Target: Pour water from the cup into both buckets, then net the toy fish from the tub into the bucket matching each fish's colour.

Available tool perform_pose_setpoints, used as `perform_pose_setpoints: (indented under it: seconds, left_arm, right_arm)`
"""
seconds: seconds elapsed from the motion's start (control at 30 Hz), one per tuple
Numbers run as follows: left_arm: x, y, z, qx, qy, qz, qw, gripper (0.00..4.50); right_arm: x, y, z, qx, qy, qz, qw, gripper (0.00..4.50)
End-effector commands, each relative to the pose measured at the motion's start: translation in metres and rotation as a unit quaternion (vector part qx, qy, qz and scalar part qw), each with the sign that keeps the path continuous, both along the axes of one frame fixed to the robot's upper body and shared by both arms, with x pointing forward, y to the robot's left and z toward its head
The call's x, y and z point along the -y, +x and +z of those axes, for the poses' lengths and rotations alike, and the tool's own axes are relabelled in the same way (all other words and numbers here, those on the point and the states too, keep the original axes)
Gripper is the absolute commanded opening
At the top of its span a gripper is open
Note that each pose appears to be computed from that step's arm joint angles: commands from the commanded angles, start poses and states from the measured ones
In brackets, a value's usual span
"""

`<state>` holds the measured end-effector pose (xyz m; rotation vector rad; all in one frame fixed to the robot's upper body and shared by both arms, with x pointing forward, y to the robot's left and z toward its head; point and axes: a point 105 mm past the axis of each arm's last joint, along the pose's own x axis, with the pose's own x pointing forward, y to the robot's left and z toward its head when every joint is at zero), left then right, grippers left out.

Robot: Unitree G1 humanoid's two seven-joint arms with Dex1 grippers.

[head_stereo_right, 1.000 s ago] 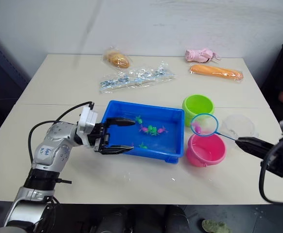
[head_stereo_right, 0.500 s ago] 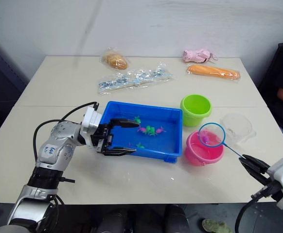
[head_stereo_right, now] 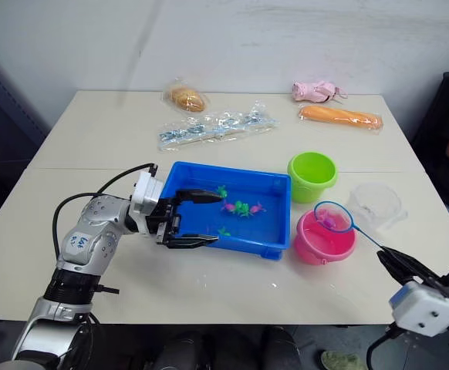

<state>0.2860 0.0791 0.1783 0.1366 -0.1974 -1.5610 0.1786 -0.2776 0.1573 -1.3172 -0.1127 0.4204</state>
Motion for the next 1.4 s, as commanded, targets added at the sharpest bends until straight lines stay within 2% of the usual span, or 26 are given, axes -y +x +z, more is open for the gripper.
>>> perform_pose_setpoints:
  seconds: [0.03, 0.17, 0.4, 0.63, 0.73, 0.87, 0.97, 1.07, 1.13, 1.27, 1.4]
  left_arm:
    - [0.004, -0.006, 0.008, 0.018, -0.007, -0.012, 1.0, 4.47]
    - [0.004, -0.005, 0.009, 0.02, -0.009, -0.01, 1.0, 4.47]
    - [-0.001, -0.001, 0.006, 0.014, -0.008, 0.002, 1.0, 4.47]
    - [0.001, -0.002, 0.005, 0.015, -0.009, -0.003, 1.0, 4.47]
    - [0.002, -0.003, 0.003, 0.013, -0.008, -0.006, 1.0, 4.47]
    - [0.001, -0.003, 0.002, 0.012, -0.008, -0.004, 1.0, 4.47]
    - [0.002, -0.005, 0.0, 0.012, -0.005, -0.009, 1.0, 4.47]
    - [0.002, -0.004, 0.002, 0.011, -0.008, -0.009, 1.0, 4.47]
    - [0.001, -0.003, 0.002, 0.011, -0.007, -0.008, 1.0, 4.47]
    - [-0.003, 0.0, 0.002, 0.013, -0.006, 0.0, 1.0, 4.47]
    - [-0.017, 0.005, -0.003, 0.005, 0.004, 0.028, 1.0, 4.47]
  right_arm:
    - [0.007, -0.002, 0.01, 0.056, -0.064, -0.004, 0.996, 0.0]
    - [0.015, -0.008, 0.008, 0.078, -0.096, -0.008, 0.992, 0.0]
    - [-0.004, -0.012, 0.009, 0.111, -0.108, 0.04, 0.987, 0.0]
    - [0.002, -0.013, 0.004, 0.115, -0.136, 0.0, 0.984, 0.0]
    - [-0.004, -0.016, -0.009, 0.088, -0.121, 0.008, 0.989, 0.0]
    - [0.011, -0.012, 0.005, 0.12, -0.123, -0.04, 0.984, 0.0]
    - [-0.002, -0.016, -0.005, 0.104, -0.116, -0.011, 0.988, 0.0]
    - [0.006, -0.016, 0.001, 0.117, -0.115, -0.033, 0.986, 0.0]
    - [0.0, -0.017, -0.003, 0.107, -0.107, -0.018, 0.988, 0.0]
    - [0.001, -0.012, 0.013, 0.117, -0.007, -0.043, 0.992, 0.0]
    - [-0.027, 0.001, 0.039, 0.086, 0.173, 0.015, 0.981, 0.0]
